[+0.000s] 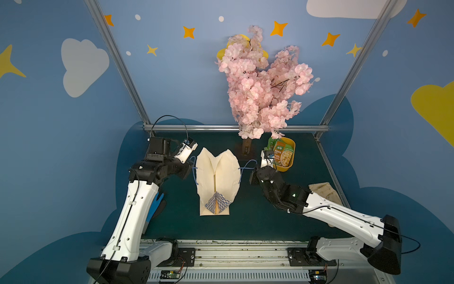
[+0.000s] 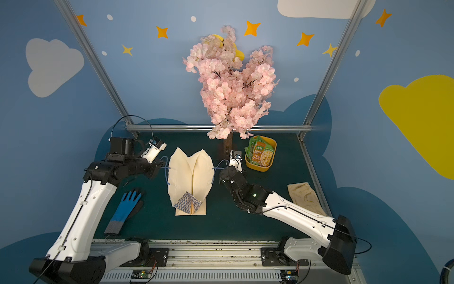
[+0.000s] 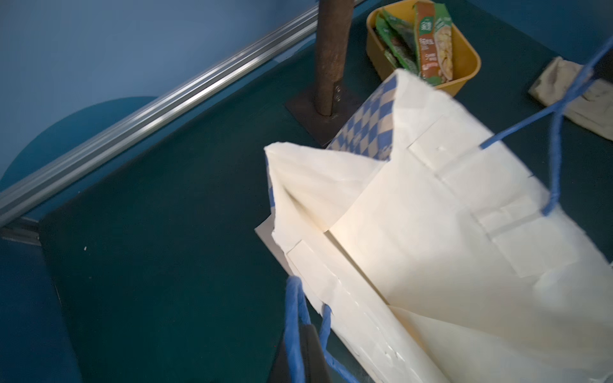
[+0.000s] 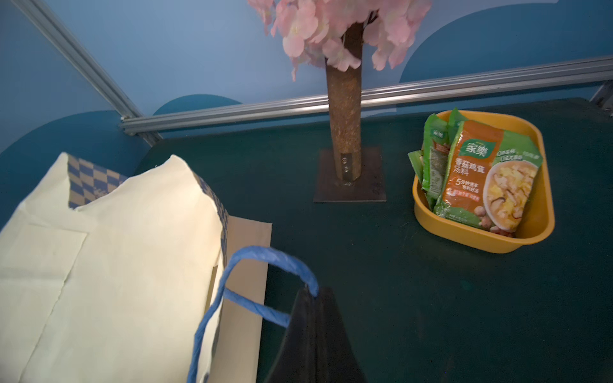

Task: Place the condiment packets inside the bag
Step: Open the paper bag at the center of the board.

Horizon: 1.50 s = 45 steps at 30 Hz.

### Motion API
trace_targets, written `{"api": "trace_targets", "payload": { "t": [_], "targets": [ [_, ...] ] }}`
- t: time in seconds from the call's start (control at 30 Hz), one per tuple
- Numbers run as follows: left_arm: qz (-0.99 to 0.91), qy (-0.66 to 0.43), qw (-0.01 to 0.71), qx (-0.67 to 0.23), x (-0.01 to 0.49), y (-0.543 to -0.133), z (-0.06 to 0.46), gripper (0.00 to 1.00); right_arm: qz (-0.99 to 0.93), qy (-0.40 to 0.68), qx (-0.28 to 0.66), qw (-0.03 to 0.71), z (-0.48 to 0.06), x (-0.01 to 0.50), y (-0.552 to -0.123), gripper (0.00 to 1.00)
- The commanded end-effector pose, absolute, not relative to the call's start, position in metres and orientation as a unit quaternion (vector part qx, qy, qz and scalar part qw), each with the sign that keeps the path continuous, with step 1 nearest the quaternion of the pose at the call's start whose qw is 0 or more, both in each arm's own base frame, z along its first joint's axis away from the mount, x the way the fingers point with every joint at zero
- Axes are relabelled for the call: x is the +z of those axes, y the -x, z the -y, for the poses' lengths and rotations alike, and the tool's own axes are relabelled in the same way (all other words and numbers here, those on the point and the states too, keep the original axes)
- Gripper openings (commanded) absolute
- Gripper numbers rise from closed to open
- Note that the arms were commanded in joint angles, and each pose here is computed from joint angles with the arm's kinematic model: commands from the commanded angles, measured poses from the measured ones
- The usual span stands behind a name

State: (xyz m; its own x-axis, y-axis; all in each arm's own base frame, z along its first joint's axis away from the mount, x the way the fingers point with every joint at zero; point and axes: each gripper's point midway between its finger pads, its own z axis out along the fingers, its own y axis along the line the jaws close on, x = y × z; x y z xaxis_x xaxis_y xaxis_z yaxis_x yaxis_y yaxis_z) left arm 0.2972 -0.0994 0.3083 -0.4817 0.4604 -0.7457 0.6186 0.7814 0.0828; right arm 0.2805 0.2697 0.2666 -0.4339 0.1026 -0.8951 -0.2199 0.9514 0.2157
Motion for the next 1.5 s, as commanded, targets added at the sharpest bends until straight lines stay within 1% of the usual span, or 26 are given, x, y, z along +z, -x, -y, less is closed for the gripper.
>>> {"api": "trace_targets", "payload": {
  "t": [0.0, 0.03, 0.1, 0.13, 0.2, 0.33, 0.4, 0.47, 0.53, 0.63, 0.73, 0.9, 1.07, 1.2, 1.33, 1.47],
  "targets": [
    [-0.831, -0.35, 0.416, -0.12, 0.34, -0.276, 0.127, 0.03, -0.855, 0.081, 0.158, 0.488, -0.285, 0.248, -0.272, 0.0],
    [-0.825, -0.359, 0.418, -0.126, 0.346, -0.271, 0.135, 0.03, -0.857, 0.084, 0.154, 0.484, -0.286, 0.245, -0.272, 0.02],
    [-0.823, -0.368, 0.417, -0.112, 0.349, -0.269, 0.142, 0.03, -0.862, 0.075, 0.147, 0.478, -0.282, 0.239, -0.272, 0.19],
    [-0.822, -0.37, 0.419, -0.106, 0.351, -0.269, 0.143, 0.03, -0.864, 0.067, 0.144, 0.477, -0.278, 0.237, -0.272, 0.24],
    [-0.822, -0.373, 0.418, -0.103, 0.351, -0.268, 0.146, 0.03, -0.866, 0.056, 0.134, 0.478, -0.268, 0.232, -0.269, 0.39],
    [-0.824, -0.375, 0.413, -0.102, 0.346, -0.267, 0.147, 0.03, -0.859, 0.042, 0.144, 0.49, -0.251, 0.242, -0.261, 0.62],
    [-0.826, -0.373, 0.411, -0.1, 0.342, -0.267, 0.147, 0.03, -0.853, 0.049, 0.155, 0.495, -0.244, 0.254, -0.254, 0.69],
    [-0.828, -0.372, 0.409, -0.095, 0.338, -0.268, 0.146, 0.03, -0.843, 0.049, 0.176, 0.506, -0.235, 0.273, -0.244, 0.79],
    [-0.83, -0.37, 0.408, -0.089, 0.333, -0.27, 0.144, 0.03, -0.827, 0.043, 0.193, 0.526, -0.225, 0.292, -0.236, 0.85],
    [-0.832, -0.368, 0.406, -0.086, 0.329, -0.271, 0.143, 0.03, -0.798, 0.037, 0.246, 0.549, -0.221, 0.318, -0.223, 0.89],
    [-0.833, -0.366, 0.404, -0.09, 0.326, -0.27, 0.144, 0.03, -0.772, 0.046, 0.313, 0.552, -0.236, 0.334, -0.215, 0.94],
    [-0.835, -0.367, 0.399, -0.097, 0.321, -0.269, 0.147, 0.03, -0.762, 0.056, 0.355, 0.538, -0.266, 0.35, -0.217, 0.96],
    [-0.833, -0.365, 0.402, -0.103, 0.323, -0.268, 0.15, 0.03, -0.789, 0.04, 0.33, 0.516, -0.309, 0.337, -0.236, 0.97],
    [-0.833, -0.364, 0.403, -0.104, 0.322, -0.268, 0.15, 0.03, -0.802, 0.024, 0.296, 0.518, -0.338, 0.324, -0.245, 0.97],
    [-0.832, -0.365, 0.404, -0.106, 0.321, -0.268, 0.151, 0.03, -0.812, -0.028, 0.276, 0.514, -0.348, 0.307, -0.254, 0.96],
    [-0.83, -0.366, 0.407, -0.106, 0.32, -0.265, 0.15, 0.03, -0.826, -0.062, 0.254, 0.5, -0.35, 0.275, -0.257, 0.94]
  ]
}}
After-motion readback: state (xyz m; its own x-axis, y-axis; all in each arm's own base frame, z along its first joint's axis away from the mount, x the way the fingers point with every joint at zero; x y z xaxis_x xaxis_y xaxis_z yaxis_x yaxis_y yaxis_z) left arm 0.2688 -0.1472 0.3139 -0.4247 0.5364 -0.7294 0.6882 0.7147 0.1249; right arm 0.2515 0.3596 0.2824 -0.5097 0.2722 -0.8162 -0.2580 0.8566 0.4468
